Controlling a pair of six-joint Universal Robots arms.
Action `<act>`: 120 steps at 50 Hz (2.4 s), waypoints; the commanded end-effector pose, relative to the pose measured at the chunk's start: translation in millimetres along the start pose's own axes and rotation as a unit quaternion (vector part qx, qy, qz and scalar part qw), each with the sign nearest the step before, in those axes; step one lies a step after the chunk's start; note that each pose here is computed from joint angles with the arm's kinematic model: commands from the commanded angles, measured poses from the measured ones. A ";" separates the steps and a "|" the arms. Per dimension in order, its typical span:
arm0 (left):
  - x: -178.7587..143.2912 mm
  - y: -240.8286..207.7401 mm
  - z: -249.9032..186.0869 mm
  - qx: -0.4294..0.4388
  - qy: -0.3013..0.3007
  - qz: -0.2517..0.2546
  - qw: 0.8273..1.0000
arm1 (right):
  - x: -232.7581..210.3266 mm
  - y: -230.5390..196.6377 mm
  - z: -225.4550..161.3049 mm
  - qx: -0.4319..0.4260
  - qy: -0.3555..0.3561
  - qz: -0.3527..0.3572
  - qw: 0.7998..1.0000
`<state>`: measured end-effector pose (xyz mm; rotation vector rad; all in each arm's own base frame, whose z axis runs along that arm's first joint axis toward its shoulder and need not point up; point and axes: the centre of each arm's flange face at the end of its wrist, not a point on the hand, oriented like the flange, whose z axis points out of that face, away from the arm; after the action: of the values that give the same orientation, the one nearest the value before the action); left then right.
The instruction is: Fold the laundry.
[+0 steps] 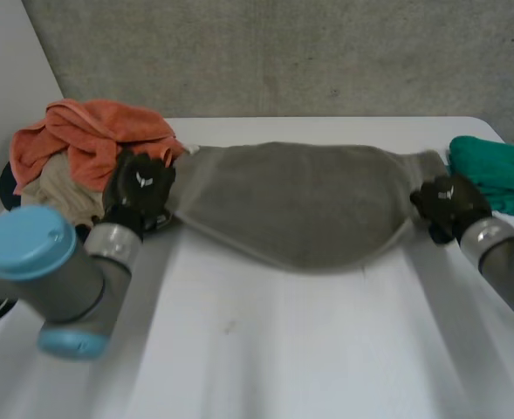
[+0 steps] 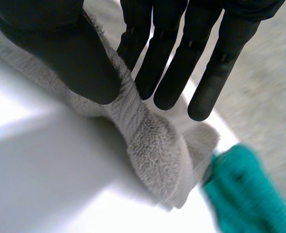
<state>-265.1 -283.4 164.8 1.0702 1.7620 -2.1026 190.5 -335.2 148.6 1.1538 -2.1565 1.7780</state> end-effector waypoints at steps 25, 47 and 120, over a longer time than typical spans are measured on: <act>-7.7 -19.1 -30.7 0.024 0.012 -0.001 1.000 | 62.8 -42.4 -6.6 -0.072 -0.044 -0.036 0.996; -7.3 -19.2 -28.1 0.030 0.017 -0.002 0.999 | 22.3 -3.5 36.8 -0.123 -0.119 -0.053 0.984; -7.5 -1.3 61.5 -0.015 0.037 -0.006 0.999 | 102.2 16.9 24.4 0.035 0.092 0.074 0.992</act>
<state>-270.4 -302.1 176.7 1.2031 1.9062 -1.9897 109.5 -372.0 179.0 0.9443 -2.2250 1.8010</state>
